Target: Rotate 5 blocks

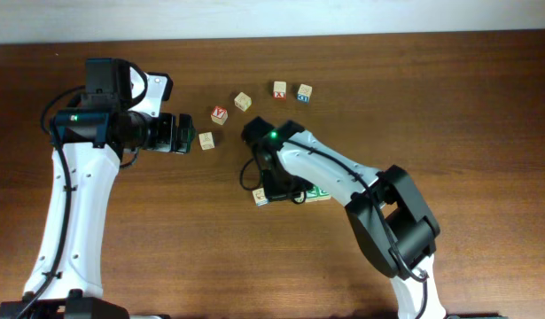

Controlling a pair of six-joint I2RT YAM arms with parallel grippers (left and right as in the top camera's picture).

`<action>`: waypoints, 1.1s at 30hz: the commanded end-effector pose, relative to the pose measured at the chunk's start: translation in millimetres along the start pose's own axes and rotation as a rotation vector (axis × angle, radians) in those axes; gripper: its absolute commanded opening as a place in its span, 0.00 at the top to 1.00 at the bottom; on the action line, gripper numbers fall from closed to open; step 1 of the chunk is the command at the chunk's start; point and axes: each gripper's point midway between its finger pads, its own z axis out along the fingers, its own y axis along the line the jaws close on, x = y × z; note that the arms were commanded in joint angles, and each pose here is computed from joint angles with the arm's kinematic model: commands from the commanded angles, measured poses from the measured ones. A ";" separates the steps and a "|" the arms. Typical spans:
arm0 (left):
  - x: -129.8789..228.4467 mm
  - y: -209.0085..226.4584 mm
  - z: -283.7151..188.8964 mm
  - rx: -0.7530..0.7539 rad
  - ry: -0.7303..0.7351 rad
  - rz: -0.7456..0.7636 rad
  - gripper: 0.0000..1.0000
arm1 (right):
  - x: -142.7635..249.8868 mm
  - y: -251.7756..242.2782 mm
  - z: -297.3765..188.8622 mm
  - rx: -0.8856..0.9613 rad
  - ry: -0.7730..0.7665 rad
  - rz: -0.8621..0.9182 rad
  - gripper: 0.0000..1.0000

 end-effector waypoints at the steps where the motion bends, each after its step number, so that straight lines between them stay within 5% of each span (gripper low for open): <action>1: -5.2 -2.8 -4.5 0.010 -0.018 0.014 0.01 | -6.2 -16.7 -2.9 0.015 -0.008 0.051 0.96; 5: -7.3 -2.2 -4.5 0.008 -0.026 0.015 0.01 | -29.7 -0.3 -31.0 -0.063 -0.078 -0.008 0.95; 7: -13.2 3.7 -4.6 -0.024 -0.048 0.019 0.01 | -55.9 41.6 -53.3 -0.254 -0.178 -0.115 0.90; 10: -12.4 51.7 -12.2 -0.287 -0.070 -0.233 0.01 | -53.0 79.3 -53.8 -0.363 -0.192 -0.187 0.90; 14: -2.6 91.6 -23.2 -0.365 -0.087 -0.409 0.01 | -23.0 115.4 -29.4 -0.332 -0.141 -0.281 0.91; 20: 7.4 89.4 -22.1 -0.361 -0.044 -0.413 0.01 | -19.5 68.0 -6.3 -0.067 -0.113 -0.098 0.96; 27: 7.1 88.8 -21.9 -0.357 -0.045 -0.413 0.01 | -20.8 6.7 -3.3 0.016 -0.002 -0.057 0.96; 33: 7.2 88.7 -21.8 -0.357 -0.044 -0.413 0.01 | -25.0 3.8 -20.8 -0.025 -0.011 -0.047 0.96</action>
